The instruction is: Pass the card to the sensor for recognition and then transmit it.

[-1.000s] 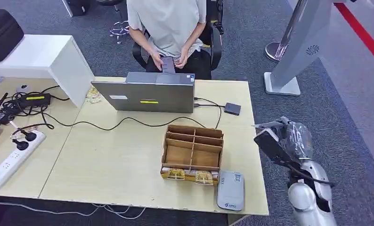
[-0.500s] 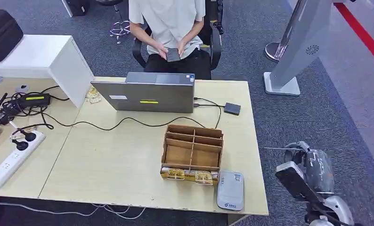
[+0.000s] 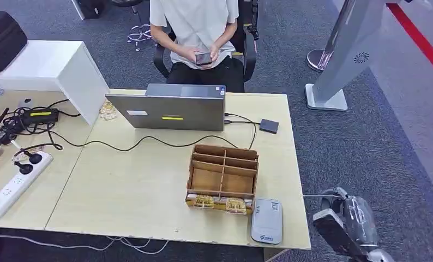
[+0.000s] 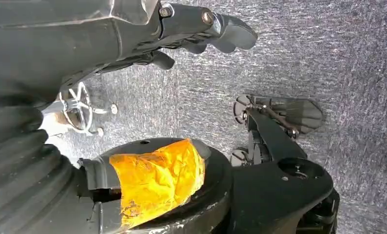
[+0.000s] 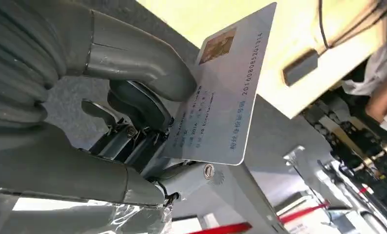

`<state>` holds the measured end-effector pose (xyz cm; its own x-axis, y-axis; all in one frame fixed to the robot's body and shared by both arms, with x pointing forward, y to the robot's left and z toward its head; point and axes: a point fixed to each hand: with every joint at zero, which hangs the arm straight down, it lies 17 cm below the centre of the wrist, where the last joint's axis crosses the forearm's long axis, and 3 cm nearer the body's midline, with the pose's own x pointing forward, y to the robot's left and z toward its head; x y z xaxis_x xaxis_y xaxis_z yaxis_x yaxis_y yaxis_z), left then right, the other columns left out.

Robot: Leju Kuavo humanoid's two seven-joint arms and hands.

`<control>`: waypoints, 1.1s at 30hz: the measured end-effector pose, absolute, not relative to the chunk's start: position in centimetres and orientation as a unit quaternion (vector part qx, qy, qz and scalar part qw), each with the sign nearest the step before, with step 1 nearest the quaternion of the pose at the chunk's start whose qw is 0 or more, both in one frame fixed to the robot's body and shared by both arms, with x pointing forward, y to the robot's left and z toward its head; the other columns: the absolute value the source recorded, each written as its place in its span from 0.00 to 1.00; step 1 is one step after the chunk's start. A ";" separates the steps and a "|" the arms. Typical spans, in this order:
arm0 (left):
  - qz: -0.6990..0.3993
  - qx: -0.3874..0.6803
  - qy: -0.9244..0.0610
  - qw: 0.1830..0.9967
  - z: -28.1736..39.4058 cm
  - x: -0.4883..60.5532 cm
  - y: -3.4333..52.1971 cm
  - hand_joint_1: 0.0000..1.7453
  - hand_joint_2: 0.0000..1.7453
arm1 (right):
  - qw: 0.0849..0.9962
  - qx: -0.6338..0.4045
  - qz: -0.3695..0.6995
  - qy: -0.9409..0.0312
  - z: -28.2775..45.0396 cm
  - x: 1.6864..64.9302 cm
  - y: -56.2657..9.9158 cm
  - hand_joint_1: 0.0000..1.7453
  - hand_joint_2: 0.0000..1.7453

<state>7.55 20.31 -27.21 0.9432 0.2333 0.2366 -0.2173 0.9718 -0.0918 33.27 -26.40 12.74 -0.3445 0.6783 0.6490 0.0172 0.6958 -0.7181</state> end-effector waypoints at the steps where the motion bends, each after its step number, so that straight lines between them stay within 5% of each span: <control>1: 0.114 -0.033 -0.124 0.985 -27.2 7.6 20.3 0.00 1.00 | 0.528 -0.225 0.317 -0.755 12.3 33.1 -26.1 1.00 1.00; 33: 0.107 -0.038 -0.127 0.985 -27.1 7.9 20.0 0.00 1.00 | 0.573 -0.158 0.338 -0.730 6.7 31.2 -21.0 1.00 1.00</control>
<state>7.95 19.97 -27.10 0.9450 0.2206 0.2417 -0.2013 0.9742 -0.1021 31.24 -20.99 6.70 -0.2937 0.6176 0.7296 -0.1561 0.7221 -0.6740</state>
